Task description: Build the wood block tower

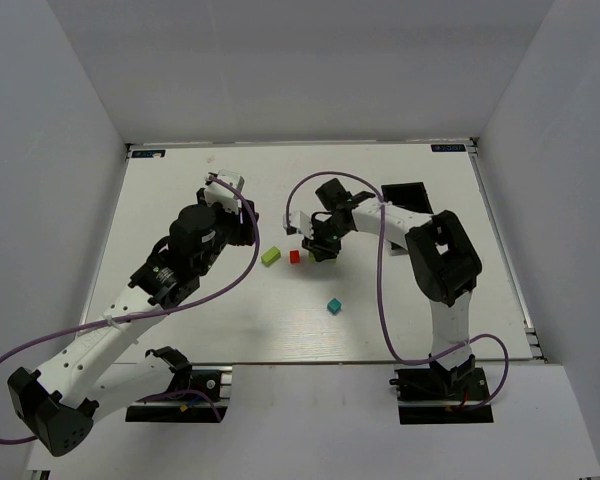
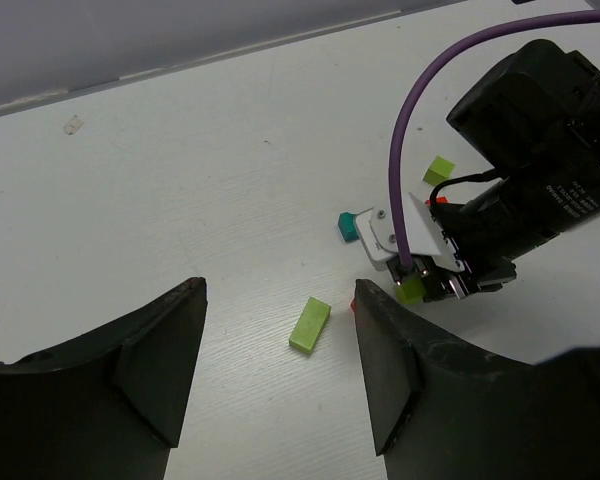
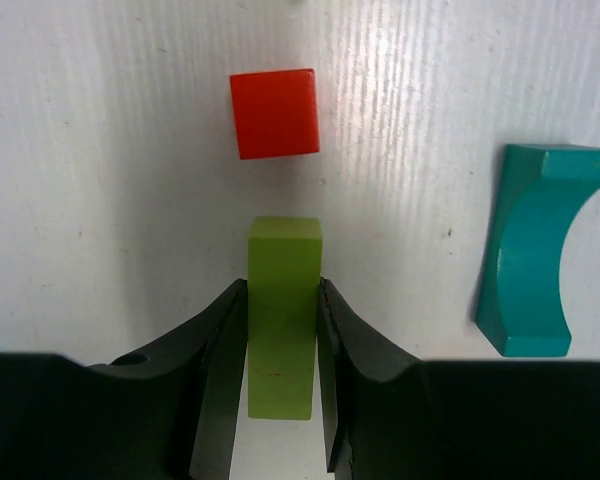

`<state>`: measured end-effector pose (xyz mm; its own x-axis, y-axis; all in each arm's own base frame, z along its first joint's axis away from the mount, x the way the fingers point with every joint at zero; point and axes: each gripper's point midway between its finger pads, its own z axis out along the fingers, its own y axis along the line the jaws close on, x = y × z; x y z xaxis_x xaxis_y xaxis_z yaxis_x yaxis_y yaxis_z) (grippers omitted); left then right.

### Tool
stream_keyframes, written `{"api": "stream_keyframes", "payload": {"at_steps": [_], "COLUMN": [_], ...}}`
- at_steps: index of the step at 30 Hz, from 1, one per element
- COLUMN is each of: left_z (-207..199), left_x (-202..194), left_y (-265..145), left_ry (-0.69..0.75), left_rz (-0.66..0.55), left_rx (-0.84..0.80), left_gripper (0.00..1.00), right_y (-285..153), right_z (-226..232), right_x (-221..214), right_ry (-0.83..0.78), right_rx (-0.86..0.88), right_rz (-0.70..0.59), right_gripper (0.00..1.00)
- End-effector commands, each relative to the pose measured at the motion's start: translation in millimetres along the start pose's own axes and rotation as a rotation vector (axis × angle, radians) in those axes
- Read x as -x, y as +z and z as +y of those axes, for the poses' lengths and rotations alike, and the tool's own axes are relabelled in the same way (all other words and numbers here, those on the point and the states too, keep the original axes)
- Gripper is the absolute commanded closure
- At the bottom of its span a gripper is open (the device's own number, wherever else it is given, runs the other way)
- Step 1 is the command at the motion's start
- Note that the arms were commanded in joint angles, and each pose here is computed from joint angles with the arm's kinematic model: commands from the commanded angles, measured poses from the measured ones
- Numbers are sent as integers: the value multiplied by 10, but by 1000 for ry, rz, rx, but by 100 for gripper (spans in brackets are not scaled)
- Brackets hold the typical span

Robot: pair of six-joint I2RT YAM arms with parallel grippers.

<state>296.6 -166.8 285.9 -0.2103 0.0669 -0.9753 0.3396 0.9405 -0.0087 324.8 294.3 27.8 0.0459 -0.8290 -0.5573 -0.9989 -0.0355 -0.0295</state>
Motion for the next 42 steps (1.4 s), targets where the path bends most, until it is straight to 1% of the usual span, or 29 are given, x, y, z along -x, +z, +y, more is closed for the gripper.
{"api": "stream_keyframes", "payload": {"at_steps": [1,8,15,16,21,41,42], "left_z": [2,2,2,2,2,2,2], "left_x": [29,29,4,4,4,4,4], "left_y": [-31,-31,-10,-10,-10,-10,-10], "left_ry": [-9,-9,3,3,3,3,3], "left_rz": [-19,-19,-10,-10,-10,-10,-10], "left_rx": [-7,-7,-7,-7,-7,-7,-7], "left_gripper": [29,29,29,29,29,29,29], "right_y": [10,112,123,173,157,173,181], "right_z": [128,49,-39,-33,-8,79,92], "right_x": [58,86,150,119,165,219,203], "right_ry": [-24,-87,-129,-137,-166,-168,-164], "right_rx": [54,43,42,56,70,103,107], "right_rz": [16,54,40,48,30,2,5], "right_gripper": [88,86,86,85,85,85,84]}}
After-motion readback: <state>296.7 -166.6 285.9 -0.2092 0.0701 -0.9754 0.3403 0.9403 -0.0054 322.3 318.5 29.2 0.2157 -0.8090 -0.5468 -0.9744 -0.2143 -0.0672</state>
